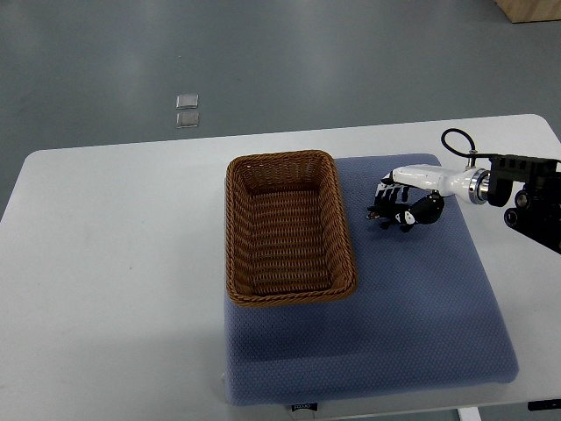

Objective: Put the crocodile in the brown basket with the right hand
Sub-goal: 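Close the right hand's fingers around the crocodile toy, then lift the crocodile with the right hand and carry it over the basket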

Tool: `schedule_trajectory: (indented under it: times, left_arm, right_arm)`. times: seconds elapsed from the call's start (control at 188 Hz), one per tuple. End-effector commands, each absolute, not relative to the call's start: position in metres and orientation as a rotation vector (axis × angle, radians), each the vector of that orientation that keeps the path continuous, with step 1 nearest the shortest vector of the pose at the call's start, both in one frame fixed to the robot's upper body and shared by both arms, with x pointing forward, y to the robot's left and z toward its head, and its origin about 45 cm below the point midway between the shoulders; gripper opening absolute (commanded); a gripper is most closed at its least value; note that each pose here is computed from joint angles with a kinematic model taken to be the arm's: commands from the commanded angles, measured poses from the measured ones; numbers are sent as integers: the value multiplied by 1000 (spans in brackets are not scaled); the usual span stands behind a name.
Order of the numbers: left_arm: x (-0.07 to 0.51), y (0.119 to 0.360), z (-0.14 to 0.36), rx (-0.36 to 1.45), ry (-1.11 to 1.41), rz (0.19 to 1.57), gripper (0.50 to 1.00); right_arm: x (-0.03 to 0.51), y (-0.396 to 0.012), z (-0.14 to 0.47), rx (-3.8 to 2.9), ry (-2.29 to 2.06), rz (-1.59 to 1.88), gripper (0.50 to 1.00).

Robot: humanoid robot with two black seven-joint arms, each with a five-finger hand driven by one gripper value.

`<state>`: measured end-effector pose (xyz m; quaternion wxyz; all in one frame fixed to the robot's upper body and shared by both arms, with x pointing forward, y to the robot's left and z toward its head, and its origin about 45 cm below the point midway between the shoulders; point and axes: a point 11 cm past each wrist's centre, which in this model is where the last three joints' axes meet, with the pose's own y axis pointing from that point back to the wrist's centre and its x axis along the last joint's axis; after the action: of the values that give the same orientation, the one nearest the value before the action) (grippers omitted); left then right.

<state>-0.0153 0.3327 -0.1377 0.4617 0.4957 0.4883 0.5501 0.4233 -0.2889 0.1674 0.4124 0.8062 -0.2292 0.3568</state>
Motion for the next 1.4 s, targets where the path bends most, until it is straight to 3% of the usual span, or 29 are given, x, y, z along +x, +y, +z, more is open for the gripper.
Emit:
schedule_trajectory:
  times: [0.0, 1.396]
  left_arm:
    - [-15, 333, -138, 1219, 1201, 1353, 1000]
    - [-15, 333, -138, 1219, 1201, 1353, 1000]
  right_arm:
    - [423, -289, 168, 2035, -576, 904, 500]
    - [441, -304, 203, 1995, -649, 977, 500]
